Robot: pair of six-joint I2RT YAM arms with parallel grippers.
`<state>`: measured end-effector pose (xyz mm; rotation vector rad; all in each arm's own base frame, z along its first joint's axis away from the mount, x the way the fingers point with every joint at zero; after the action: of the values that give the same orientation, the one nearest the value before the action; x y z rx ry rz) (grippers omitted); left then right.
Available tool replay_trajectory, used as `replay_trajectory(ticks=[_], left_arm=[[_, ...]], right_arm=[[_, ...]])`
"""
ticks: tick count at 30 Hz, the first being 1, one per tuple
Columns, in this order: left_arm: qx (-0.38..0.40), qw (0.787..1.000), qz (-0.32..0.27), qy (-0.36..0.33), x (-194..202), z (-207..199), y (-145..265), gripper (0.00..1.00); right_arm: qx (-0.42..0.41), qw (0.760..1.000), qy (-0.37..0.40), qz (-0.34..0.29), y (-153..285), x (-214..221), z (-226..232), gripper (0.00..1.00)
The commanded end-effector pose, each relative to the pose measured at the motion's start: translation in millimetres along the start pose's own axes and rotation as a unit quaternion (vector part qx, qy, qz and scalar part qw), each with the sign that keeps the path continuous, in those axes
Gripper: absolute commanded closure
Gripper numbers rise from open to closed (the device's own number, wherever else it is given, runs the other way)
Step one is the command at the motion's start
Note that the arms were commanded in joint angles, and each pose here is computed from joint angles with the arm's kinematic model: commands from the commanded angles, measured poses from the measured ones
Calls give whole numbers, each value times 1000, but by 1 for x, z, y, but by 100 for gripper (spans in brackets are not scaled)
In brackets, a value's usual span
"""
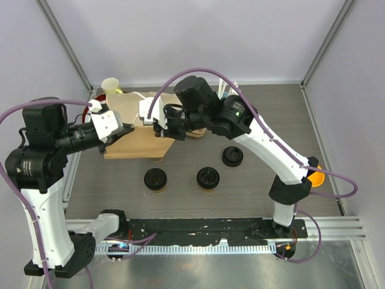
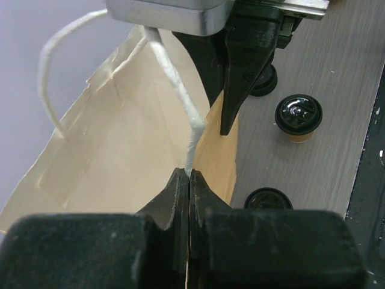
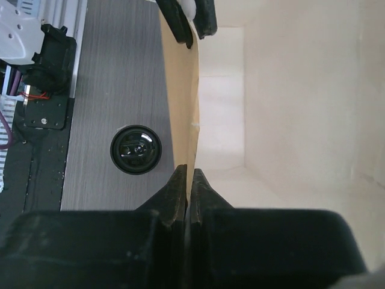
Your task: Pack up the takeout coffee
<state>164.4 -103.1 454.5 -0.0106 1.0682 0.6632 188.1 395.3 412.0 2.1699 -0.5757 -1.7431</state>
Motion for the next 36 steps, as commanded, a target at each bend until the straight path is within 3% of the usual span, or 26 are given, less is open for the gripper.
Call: replay_trajectory(ticks=[1,3,5,6,8,10,11,13,19,23,25,28,34,36], left_arm=[[65,986,99,121,36,-47,12,100],[59,986,105,117,37,-44,13,100],[41,986,110,118,35,-38,15,100],[4,984,122,128,36,-26,16,100],[-28,983,131,127,37,-17,18,100],[-66,979,143,129,39,-6,21,100],[-76,978,144,131,40,-2,21,100],[-114,972,154,137,42,11,23,100],[-222,946,187,144,50,45,35,100],[-256,938,165,163,39,57,37,100],[-264,937,160,166,37,59,39,100],[-265,936,157,167,37,57,38,100],[-274,932,171,164,43,60,40,100],[-269,934,170,164,43,59,39,100]], right_arm=[[42,995,16,-86,25,-45,-12,99],[66,995,-1,-78,26,-41,-20,94],[86,993,-25,-72,26,-36,-25,75],[100,993,-38,-57,21,-27,-28,54],[111,990,-67,-50,22,-19,-27,39],[126,987,-82,-60,32,-20,-28,30],[129,986,-93,-51,30,-12,-27,20],[148,980,-114,-64,36,-13,-28,15],[162,971,-173,-42,52,14,-13,11],[185,954,-228,56,37,84,1,10],[189,948,-246,73,38,102,9,10],[194,935,-273,113,33,136,22,17],[228,892,-335,202,16,196,38,41],[223,889,-332,223,13,210,46,46]])
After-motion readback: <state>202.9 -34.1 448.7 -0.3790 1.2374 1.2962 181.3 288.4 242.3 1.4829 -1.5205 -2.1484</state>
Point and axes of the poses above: each gripper's point midway between its finger pads, its own y axis back along the fingers, its own z axis along the line the jaws close on, x = y × z, the point moved 3 cm from there along y, back along the fingers, and after that the axes turned 7 degrees about -y, right-handed, at the moved point
